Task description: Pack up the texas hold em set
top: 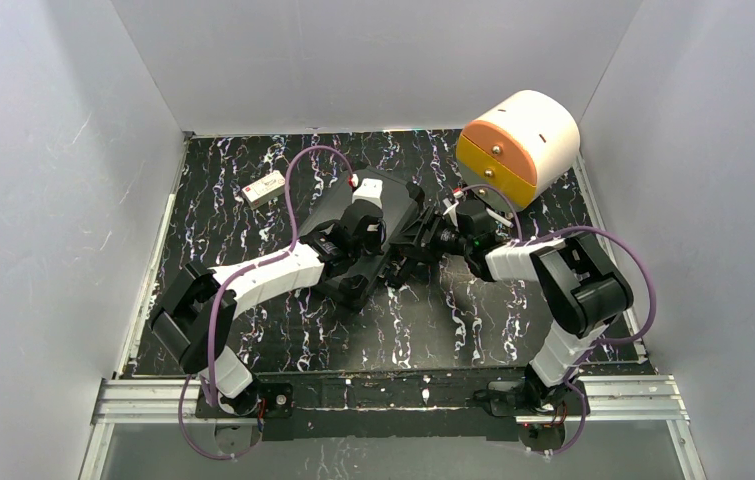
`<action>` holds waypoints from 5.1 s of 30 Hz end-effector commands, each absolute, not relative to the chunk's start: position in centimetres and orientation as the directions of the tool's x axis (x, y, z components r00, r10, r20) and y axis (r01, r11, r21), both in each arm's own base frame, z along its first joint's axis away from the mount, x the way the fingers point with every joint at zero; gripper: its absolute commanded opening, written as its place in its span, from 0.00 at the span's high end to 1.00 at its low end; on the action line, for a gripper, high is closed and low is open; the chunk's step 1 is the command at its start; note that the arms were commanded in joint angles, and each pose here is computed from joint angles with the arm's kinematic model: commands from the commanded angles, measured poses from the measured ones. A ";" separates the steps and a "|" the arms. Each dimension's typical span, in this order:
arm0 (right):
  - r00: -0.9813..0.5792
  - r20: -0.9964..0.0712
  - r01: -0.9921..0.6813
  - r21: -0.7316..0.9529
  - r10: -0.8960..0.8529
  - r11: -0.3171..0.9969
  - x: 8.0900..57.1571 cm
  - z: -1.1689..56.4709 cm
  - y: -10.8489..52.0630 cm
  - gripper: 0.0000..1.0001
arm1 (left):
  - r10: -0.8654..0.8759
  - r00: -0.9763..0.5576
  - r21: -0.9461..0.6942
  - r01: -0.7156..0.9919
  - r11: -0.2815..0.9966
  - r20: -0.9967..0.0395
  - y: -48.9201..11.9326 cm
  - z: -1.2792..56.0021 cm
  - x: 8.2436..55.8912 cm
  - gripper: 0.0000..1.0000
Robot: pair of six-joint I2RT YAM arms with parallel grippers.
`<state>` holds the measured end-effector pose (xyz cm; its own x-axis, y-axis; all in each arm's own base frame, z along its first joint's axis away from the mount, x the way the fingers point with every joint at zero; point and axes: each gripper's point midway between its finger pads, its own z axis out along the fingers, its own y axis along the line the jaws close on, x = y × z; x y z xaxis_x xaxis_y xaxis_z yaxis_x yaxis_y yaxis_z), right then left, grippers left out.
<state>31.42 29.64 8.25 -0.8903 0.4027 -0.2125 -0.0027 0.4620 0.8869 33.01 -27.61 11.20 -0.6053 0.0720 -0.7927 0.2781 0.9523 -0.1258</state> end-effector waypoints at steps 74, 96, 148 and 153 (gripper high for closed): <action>-0.877 -0.220 -0.053 0.927 0.427 0.370 33.2 12.9 31.8 0.18 | 0.204 -0.795 0.121 0.164 0.979 -0.572 -18.7 3.8 27.3 1.00; -0.870 -0.279 0.022 0.802 0.407 0.597 33.6 13.1 32.1 0.42 | 0.183 -0.789 0.064 0.180 0.982 -0.587 -19.3 3.8 26.9 1.00; -0.844 -0.322 0.122 0.663 0.428 0.739 30.7 7.2 26.4 0.37 | 0.228 -0.790 -0.100 0.342 0.934 -0.569 -22.9 4.9 30.6 0.88; -0.858 -0.284 0.112 0.710 0.429 0.695 30.4 7.1 27.4 0.36 | 0.235 -0.813 -0.057 0.311 0.949 -0.533 -21.7 3.4 29.6 0.90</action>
